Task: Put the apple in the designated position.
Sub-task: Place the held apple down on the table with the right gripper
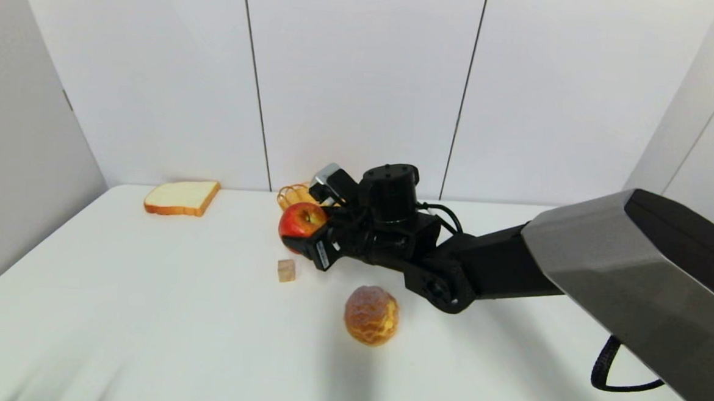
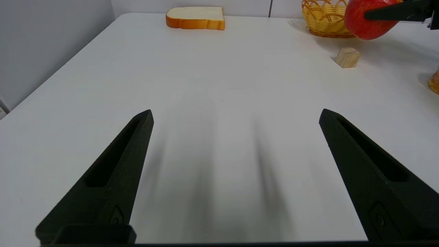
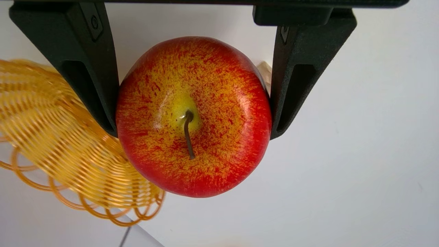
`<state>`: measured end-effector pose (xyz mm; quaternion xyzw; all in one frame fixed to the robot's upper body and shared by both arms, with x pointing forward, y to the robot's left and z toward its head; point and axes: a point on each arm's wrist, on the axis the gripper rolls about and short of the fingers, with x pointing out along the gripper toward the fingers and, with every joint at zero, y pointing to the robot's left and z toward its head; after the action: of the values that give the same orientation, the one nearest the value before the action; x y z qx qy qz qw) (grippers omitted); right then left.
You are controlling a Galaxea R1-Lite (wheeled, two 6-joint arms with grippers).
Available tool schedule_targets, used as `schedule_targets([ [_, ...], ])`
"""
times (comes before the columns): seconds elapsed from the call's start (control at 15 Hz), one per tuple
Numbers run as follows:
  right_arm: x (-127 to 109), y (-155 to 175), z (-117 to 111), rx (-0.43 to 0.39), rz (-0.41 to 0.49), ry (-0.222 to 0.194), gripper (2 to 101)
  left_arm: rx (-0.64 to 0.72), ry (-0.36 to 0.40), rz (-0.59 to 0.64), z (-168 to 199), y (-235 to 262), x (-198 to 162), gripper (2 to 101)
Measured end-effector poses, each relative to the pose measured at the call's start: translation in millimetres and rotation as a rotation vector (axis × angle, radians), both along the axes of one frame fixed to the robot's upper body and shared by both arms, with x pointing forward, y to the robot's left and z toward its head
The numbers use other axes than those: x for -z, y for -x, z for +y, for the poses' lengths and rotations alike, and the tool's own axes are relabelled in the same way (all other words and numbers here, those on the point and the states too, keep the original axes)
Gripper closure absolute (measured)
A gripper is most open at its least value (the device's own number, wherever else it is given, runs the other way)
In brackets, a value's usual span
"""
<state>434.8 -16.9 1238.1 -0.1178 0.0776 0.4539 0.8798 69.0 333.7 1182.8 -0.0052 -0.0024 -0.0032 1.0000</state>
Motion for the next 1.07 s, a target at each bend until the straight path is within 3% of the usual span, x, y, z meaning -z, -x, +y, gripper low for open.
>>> schedule_targets([
  [0.8,16.5,-14.2,16.5,0.000,-0.018,-0.034,32.7,0.000,0.000,0.000,0.0,0.0,0.0,5.3],
  [1.07,22.3,-17.1,19.2,0.001,-0.014,-0.032,21.3,0.000,0.000,0.001,0.0,0.0,0.1,5.3],
])
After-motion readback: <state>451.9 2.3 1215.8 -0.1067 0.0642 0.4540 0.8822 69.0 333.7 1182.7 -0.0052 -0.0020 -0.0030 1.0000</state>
